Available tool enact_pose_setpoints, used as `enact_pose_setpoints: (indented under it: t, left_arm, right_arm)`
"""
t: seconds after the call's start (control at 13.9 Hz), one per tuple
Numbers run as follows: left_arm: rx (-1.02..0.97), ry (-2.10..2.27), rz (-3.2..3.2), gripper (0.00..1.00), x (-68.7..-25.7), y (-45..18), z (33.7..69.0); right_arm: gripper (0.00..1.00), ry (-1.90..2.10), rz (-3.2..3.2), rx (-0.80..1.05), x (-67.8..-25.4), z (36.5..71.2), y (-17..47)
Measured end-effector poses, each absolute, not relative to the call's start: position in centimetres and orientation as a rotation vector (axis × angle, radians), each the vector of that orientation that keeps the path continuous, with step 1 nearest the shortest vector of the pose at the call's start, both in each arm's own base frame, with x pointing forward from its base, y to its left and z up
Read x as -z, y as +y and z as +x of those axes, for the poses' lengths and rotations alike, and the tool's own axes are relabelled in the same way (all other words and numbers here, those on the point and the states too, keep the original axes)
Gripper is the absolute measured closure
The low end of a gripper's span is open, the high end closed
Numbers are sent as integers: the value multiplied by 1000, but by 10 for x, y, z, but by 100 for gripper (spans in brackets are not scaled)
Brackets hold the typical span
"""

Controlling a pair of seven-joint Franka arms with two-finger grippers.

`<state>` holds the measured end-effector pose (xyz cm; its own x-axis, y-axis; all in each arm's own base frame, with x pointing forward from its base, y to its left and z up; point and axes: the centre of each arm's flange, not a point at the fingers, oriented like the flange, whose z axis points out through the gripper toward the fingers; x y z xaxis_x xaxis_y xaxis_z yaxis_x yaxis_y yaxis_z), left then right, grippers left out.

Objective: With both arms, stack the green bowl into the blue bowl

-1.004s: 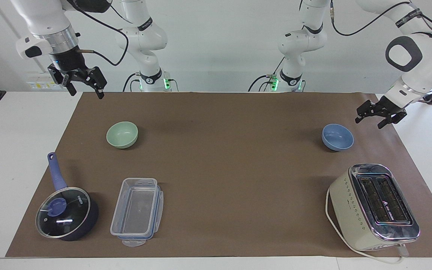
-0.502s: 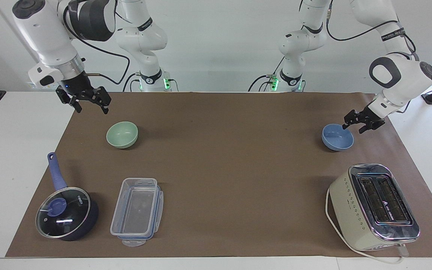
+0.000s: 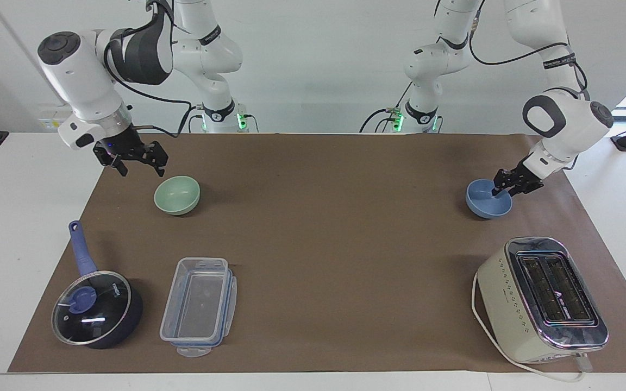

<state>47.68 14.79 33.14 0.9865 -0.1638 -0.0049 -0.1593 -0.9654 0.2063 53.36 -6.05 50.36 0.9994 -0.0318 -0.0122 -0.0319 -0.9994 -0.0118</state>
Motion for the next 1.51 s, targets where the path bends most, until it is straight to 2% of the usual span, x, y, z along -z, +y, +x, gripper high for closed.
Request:
enact_pose_setpoints:
  t: [0.07,0.29,0.5,0.72,0.93,1.15,1.51]
  left_arm:
    - [32,-240,2925,55,-331,148,477]
    - [28,-241,2925,94,-332,148,477]
    - [-7,-275,2931,96,-348,139,480]
    - [-28,-345,2923,96,-385,90,483]
    - [22,-300,2962,96,-396,-9,488]
    - [60,-226,3006,96,-396,-114,477]
    - [19,-113,3019,96,-364,-250,452]
  right_arm:
    - [0,49,-3129,-22,-497,533,-60]
    - [0,44,-3130,-15,-472,530,-60]
    - [0,22,-3130,-13,-451,525,-60]
    - [0,2,-3130,-14,-448,524,-65]
    - [0,2,-3129,-23,-446,522,-65]
    - [0,13,-3130,-14,-430,518,-69]
    - [0,-103,-3130,-5,-385,499,-97]
